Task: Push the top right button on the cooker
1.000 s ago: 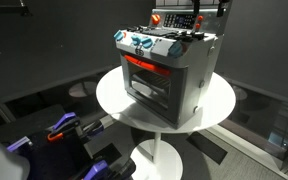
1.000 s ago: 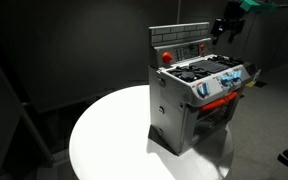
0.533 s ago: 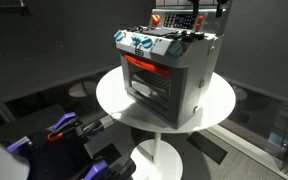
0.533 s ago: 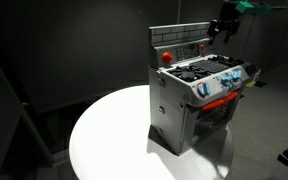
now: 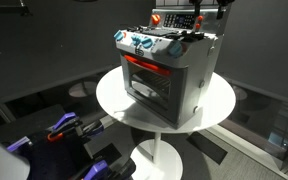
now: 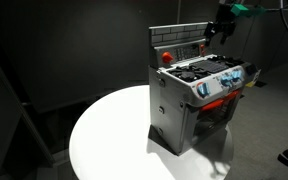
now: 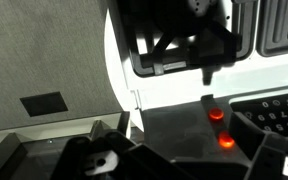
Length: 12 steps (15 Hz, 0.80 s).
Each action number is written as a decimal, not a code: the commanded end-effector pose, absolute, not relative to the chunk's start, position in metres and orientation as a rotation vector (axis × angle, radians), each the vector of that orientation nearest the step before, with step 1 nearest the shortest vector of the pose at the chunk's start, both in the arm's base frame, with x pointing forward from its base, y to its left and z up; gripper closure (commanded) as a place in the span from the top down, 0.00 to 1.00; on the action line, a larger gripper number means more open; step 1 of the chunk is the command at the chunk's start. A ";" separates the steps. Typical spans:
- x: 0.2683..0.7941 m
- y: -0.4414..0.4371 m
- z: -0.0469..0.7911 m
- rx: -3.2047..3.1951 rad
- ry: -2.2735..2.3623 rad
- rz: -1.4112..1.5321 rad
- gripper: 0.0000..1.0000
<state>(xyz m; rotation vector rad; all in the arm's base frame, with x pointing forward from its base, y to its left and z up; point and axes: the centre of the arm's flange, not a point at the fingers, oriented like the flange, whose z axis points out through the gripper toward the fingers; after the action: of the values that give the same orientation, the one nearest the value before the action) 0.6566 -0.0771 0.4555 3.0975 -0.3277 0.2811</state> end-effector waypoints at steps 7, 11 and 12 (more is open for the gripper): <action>0.682 -0.072 0.455 3.081 -0.349 0.305 1.00; 0.687 -0.072 0.453 3.079 -0.350 0.307 1.00; 0.688 -0.073 0.453 3.078 -0.351 0.310 1.00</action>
<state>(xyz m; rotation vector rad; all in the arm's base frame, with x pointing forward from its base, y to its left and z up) 0.6722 -0.0735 0.4493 3.0948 -0.3216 0.2898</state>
